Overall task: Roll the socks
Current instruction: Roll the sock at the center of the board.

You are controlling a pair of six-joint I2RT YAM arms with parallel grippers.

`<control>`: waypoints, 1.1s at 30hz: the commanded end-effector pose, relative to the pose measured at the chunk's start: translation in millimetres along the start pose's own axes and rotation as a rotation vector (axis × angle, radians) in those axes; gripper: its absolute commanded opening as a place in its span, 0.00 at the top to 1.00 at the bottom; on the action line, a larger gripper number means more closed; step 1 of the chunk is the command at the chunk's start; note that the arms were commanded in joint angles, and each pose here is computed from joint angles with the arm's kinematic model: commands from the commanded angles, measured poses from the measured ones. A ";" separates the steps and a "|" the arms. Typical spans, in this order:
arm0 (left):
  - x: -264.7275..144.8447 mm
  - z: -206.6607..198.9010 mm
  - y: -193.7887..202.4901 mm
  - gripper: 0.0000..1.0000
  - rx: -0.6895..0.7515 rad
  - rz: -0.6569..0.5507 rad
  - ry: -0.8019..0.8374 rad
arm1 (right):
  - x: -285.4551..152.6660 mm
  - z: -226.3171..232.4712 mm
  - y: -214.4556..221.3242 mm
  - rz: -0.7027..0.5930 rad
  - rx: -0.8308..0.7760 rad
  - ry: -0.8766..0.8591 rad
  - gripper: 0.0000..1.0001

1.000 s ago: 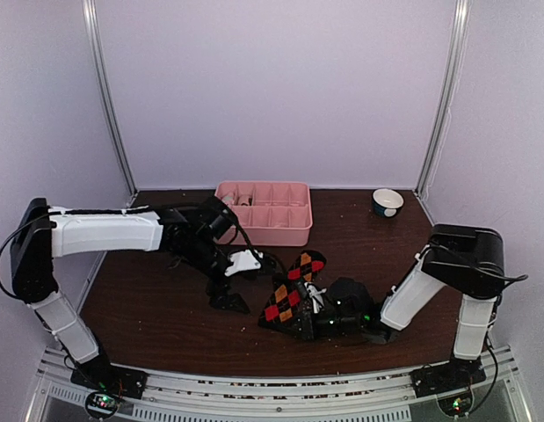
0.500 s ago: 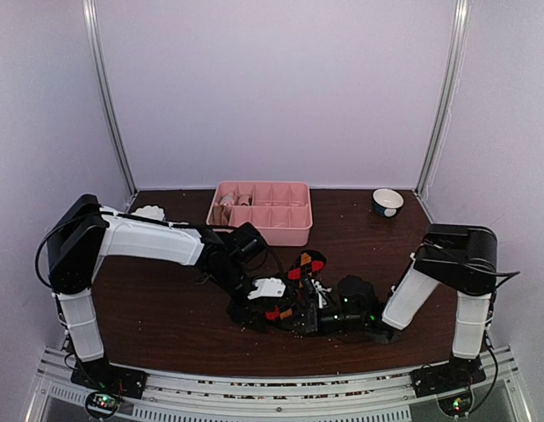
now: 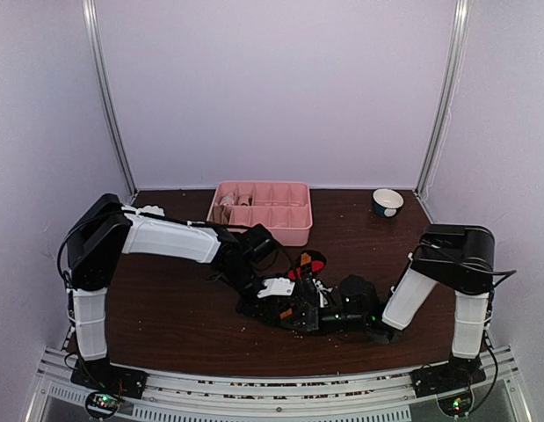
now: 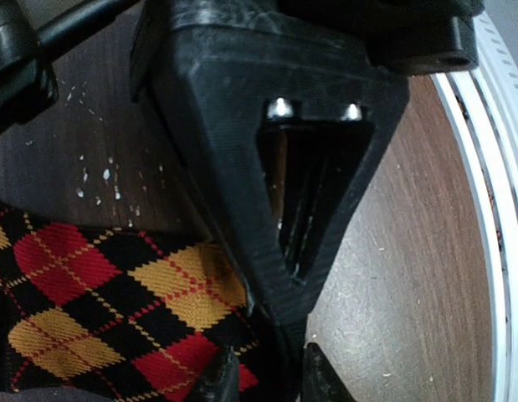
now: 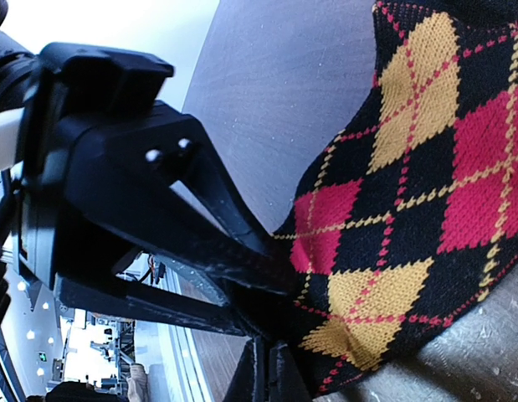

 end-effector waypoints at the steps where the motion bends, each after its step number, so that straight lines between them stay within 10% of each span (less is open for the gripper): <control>1: -4.2 0.2 0.9 0.75 -0.056 -0.030 0.063 | -8.5 -66.3 41.3 0.130 0.097 0.239 1.00; 21: 10.2 11.8 27.3 0.95 -0.258 0.015 0.113 | -10.1 -63.3 40.0 0.133 0.041 0.269 1.00; 33: 28.0 -6.6 54.2 1.00 -0.394 0.110 0.221 | -36.4 -50.1 19.4 -0.040 -0.133 0.305 0.73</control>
Point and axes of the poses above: each gripper's point midway between its finger pads, its own x axis out along the fingers, its own z axis along the line the jaws close on, y = z × x, the point moved 2 cm from there along -x, back along the fingers, and after that the axes turned 7 degrees about x, right-handed, at the moved point
